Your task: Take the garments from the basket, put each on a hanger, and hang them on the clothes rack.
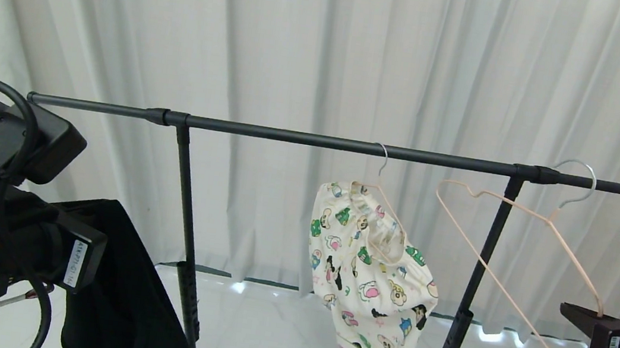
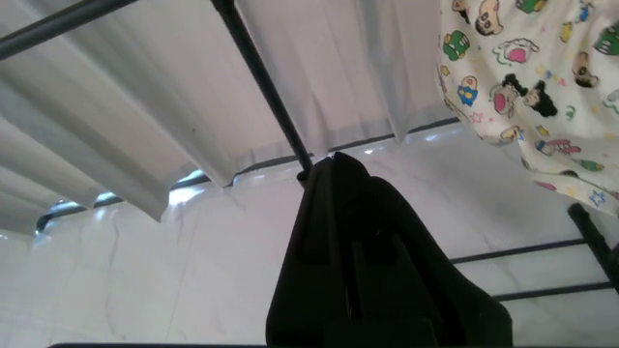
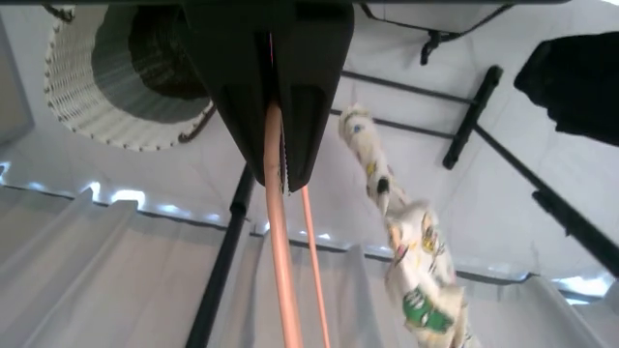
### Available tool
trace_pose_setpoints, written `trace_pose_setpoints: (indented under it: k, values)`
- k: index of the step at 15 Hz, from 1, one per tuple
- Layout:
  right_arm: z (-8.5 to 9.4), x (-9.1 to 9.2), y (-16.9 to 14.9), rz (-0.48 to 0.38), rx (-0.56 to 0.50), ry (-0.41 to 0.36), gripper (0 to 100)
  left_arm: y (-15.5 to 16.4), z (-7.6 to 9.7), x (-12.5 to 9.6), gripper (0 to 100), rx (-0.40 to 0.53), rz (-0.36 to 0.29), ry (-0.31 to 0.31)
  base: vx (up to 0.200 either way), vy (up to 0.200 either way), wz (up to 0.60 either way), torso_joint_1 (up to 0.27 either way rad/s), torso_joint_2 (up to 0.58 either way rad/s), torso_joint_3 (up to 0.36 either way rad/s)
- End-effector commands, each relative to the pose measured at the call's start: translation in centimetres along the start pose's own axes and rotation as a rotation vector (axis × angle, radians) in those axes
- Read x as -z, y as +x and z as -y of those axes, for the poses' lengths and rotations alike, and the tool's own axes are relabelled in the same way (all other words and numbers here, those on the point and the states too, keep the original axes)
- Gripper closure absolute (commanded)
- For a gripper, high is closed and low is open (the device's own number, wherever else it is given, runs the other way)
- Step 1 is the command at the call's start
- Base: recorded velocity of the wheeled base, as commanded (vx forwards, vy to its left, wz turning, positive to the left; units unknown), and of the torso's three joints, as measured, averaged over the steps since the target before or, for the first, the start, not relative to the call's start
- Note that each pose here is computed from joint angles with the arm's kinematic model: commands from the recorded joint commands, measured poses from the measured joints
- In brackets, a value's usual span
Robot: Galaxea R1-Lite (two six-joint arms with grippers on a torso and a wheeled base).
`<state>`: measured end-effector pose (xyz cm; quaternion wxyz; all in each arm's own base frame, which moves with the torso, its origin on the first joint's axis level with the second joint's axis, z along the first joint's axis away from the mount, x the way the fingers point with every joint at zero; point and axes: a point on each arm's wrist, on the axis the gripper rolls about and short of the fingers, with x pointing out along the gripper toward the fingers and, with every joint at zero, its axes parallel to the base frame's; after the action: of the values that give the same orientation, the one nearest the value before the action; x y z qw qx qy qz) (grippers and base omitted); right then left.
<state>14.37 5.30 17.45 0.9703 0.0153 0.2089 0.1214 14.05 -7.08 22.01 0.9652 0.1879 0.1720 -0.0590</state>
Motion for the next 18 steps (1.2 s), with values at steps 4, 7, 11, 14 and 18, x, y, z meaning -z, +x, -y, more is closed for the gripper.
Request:
trace_pose_setpoints:
  k: [4, 7, 11, 14, 18]
  values:
    - [-0.1, -1.4, -1.0, 0.054, -0.009, 0.004, 100, 0.1, 0.1, 0.2, 100, 0.004, -0.010, 0.003, -0.200, 0.000, 0.00, 0.002, 0.00, 0.004]
    - [0.0, -1.3, -1.8, 0.052, -0.015, 0.003, 100, 0.2, 0.1, 0.4, 100, 0.006, -0.015, 0.006, -0.200, 0.000, 0.00, 0.002, 0.00, -0.001]
    - [-0.1, -1.2, -2.6, 0.041, -0.023, -0.002, 100, 0.3, 0.2, 0.6, 100, 0.005, -0.023, 0.005, -0.200, 0.000, 0.00, 0.001, 0.00, 0.005]
    - [-0.2, -0.6, -3.9, 0.022, -0.059, -0.011, 100, 0.3, 0.4, 1.7, 100, 0.011, -0.054, 0.022, 0.000, 0.000, 0.00, 0.000, 0.00, 0.000]
    - [0.2, 0.9, -7.0, -0.020, -0.145, -0.016, 100, 0.5, 0.6, 2.3, 100, 0.014, -0.077, 0.036, 0.000, 0.000, 0.00, 0.000, 0.00, 0.000]
